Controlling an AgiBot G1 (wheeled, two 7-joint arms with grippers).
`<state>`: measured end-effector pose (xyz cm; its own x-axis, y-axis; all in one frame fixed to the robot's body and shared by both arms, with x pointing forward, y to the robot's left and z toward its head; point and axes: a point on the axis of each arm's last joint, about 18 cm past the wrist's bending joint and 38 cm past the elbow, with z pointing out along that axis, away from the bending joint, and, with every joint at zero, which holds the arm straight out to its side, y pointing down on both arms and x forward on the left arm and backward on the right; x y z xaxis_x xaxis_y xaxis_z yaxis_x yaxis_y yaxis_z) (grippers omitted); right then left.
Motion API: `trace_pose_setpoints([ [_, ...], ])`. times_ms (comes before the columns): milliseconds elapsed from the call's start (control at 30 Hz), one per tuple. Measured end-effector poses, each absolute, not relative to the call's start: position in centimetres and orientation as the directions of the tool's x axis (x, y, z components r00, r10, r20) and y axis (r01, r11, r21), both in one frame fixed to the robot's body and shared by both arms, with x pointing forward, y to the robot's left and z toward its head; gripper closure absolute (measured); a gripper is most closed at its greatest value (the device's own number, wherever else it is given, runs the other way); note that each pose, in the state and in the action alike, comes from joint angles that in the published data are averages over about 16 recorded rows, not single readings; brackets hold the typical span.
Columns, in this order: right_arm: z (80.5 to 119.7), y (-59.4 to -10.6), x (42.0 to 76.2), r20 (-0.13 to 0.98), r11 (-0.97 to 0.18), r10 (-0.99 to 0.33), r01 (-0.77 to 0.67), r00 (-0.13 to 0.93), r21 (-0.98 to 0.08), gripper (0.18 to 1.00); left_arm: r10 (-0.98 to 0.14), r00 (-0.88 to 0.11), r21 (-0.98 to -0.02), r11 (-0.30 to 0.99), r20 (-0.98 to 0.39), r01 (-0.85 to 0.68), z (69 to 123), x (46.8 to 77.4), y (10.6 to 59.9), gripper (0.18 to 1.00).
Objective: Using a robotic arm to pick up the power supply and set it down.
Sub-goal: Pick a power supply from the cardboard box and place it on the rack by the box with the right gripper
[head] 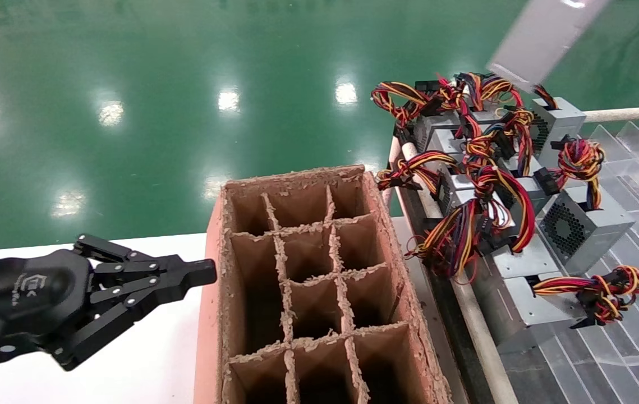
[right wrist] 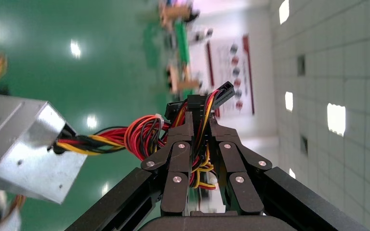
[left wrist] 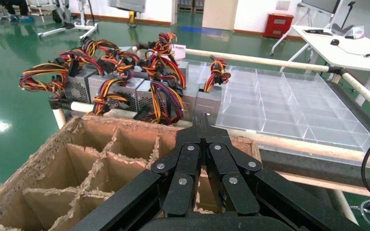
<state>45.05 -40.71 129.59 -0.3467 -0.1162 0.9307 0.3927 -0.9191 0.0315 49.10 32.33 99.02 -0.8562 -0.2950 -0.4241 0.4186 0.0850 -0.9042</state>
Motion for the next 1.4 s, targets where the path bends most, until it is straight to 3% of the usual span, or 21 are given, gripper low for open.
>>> trace_pose_setpoints([
  [300,127.5,-47.2,46.3,0.954,-0.975,-0.046,0.223,-0.297,0.022,0.948,-0.295,-0.856,-0.904,0.085,-0.424,0.419,99.0,49.1,32.3,0.993],
  [633,123.5,-52.3,50.9,0.973,-0.99,-0.054,0.137,-0.226,-0.024,0.948,-0.295,-0.856,-0.904,0.085,-0.424,0.419,99.0,49.1,32.3,0.993],
  [1100,119.0,-54.3,58.3,0.981,-0.988,-0.115,0.123,-0.158,-0.096,0.948,-0.295,-0.856,-0.904,0.085,-0.424,0.419,99.0,49.1,32.3,0.993],
  [1400,117.6,-54.8,61.4,0.984,-0.995,-0.087,0.059,-0.153,-0.079,0.949,-0.295,-0.856,-0.904,0.085,-0.424,0.419,99.0,49.1,32.3,0.993],
])
